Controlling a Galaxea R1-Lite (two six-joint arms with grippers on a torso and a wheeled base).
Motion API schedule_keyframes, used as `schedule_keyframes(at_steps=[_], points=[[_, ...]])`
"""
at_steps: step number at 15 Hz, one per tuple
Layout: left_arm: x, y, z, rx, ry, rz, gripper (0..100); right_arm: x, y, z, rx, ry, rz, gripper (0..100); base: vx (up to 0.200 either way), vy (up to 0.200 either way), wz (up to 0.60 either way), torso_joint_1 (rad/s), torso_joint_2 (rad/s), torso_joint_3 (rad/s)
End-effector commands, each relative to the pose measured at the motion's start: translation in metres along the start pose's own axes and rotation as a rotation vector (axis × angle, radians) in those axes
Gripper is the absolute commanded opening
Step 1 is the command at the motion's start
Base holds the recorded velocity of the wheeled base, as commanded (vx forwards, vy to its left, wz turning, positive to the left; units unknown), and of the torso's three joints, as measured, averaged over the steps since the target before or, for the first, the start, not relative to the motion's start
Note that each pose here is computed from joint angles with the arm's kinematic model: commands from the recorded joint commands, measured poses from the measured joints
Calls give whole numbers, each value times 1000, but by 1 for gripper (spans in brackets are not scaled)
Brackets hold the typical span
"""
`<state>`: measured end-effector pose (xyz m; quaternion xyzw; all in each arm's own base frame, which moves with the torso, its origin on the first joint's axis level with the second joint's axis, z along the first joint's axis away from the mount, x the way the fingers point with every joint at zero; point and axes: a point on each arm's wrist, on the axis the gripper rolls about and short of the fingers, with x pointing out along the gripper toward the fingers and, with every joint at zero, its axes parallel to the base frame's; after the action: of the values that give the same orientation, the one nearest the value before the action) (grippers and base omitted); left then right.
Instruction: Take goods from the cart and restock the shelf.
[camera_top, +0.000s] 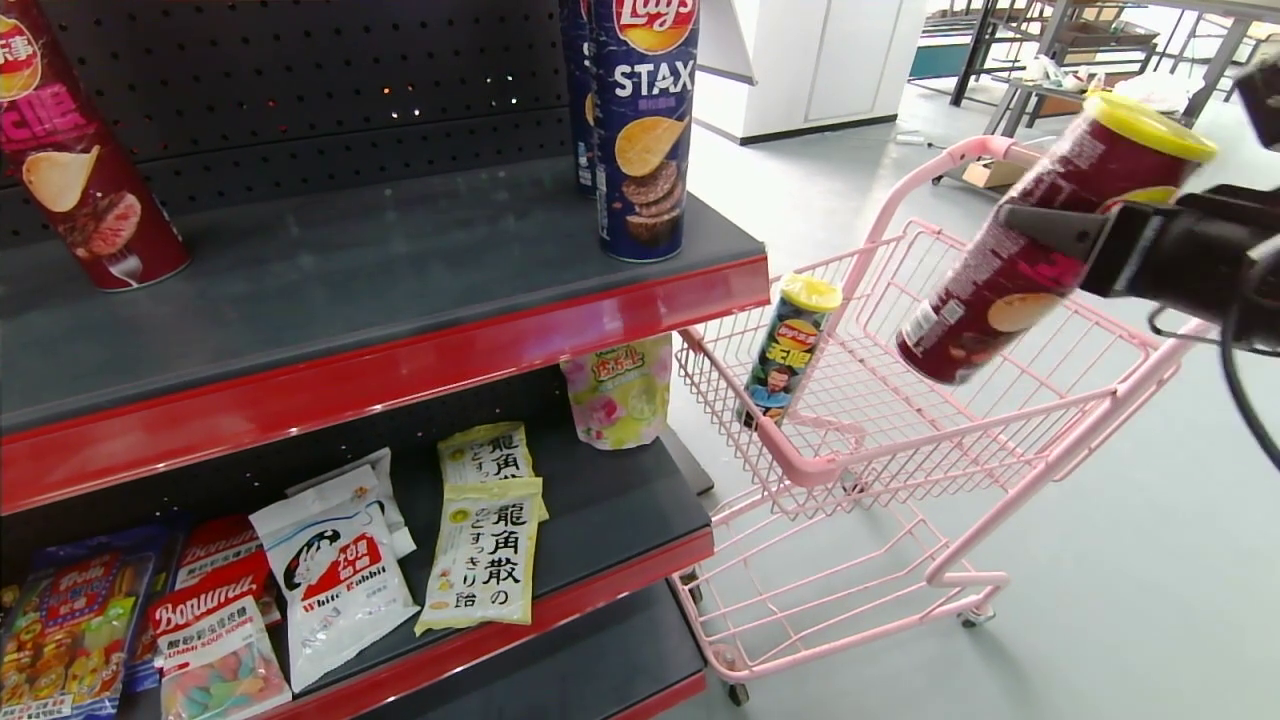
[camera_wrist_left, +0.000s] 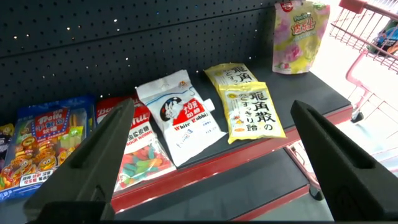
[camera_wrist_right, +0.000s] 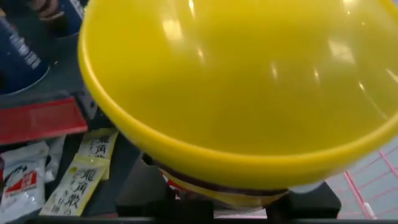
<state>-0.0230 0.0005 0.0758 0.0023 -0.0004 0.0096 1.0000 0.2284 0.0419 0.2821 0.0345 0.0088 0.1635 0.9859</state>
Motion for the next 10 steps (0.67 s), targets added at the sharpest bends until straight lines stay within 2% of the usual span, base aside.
schedule_keyframes(at_steps=[1, 2, 4, 8, 10], points=[[0, 0, 0, 0, 1, 1, 100, -139, 23, -55, -48, 122, 42, 0, 0, 0, 0, 0, 0, 0], [0, 0, 0, 0, 2, 1, 100, -164, 24, -79, -46, 165, 27, 0, 0, 0, 0, 0, 0, 0], [0, 0, 0, 0, 1, 1, 100, -192, 25, -101, -53, 164, -1, 0, 0, 0, 0, 0, 0, 0], [0, 0, 0, 0, 1, -1, 100, -198, 22, -107, -155, 195, -94, 0, 0, 0, 0, 0, 0, 0], [0, 0, 0, 0, 1, -1, 100, -198, 22, -108, -159, 201, -108, 0, 0, 0, 0, 0, 0, 0]])
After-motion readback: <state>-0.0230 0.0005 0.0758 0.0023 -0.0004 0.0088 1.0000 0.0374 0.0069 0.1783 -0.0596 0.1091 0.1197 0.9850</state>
